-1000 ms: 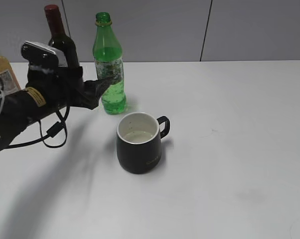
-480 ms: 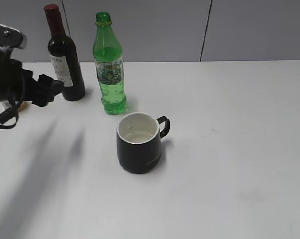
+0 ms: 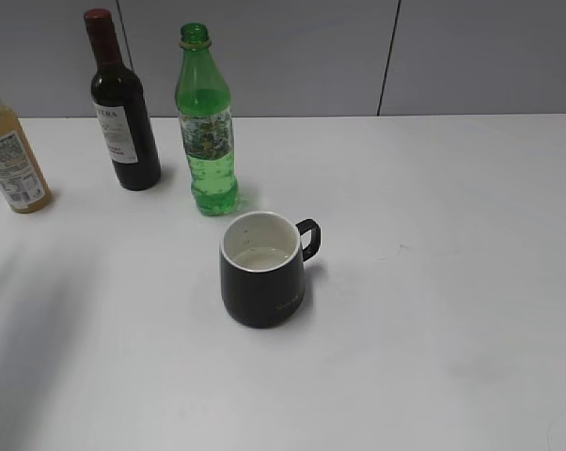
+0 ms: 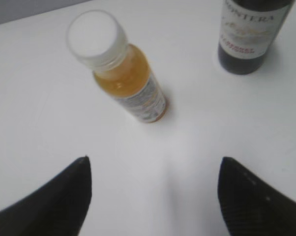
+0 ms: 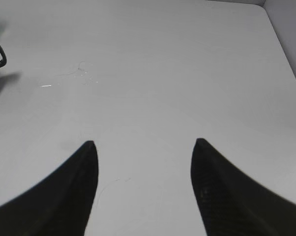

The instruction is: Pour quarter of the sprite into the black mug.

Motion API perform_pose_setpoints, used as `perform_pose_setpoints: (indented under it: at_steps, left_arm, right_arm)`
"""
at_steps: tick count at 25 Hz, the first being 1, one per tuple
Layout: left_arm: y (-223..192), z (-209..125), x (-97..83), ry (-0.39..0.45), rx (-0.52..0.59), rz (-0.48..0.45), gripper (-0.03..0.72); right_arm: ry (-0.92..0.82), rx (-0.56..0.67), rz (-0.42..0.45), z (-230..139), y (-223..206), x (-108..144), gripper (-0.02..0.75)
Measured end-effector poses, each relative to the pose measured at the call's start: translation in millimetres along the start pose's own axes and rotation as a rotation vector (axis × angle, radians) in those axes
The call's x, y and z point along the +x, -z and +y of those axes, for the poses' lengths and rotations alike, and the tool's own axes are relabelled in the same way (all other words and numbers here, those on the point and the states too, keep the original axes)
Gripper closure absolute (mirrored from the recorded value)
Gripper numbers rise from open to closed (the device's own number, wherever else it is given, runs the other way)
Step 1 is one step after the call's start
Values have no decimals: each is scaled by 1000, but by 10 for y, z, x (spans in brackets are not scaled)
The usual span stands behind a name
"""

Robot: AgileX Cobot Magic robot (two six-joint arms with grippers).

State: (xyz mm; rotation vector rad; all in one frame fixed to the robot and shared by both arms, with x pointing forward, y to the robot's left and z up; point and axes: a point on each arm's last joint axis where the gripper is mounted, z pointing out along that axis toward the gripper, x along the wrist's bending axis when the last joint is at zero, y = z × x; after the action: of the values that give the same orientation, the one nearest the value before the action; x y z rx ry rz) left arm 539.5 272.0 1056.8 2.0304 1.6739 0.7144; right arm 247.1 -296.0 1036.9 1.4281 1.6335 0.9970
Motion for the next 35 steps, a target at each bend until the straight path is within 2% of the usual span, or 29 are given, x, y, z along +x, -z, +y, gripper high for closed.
perform_pose_setpoints:
  at_steps: [6, 11, 14, 18, 27, 35]
  left_arm:
    - [373, 198, 119, 14, 160, 5, 94]
    - [555, 182, 158, 77, 288, -101, 99]
    - [622, 147, 216, 113, 303, -132, 99]
    - [775, 82, 259, 130, 273, -125, 99]
    - [1036, -570, 132, 129, 303, -127, 101]
    - [1259, -1139, 18, 128, 273, -123, 101]
  right_arm:
    - [0, 0, 0, 0, 0, 0, 281]
    - [0, 0, 0, 0, 0, 0, 281]
    - [0, 0, 0, 0, 0, 0, 281]
    - [0, 0, 0, 0, 0, 0, 281]
    - [0, 0, 0, 0, 0, 0, 281]
    - [0, 0, 0, 0, 0, 0, 281]
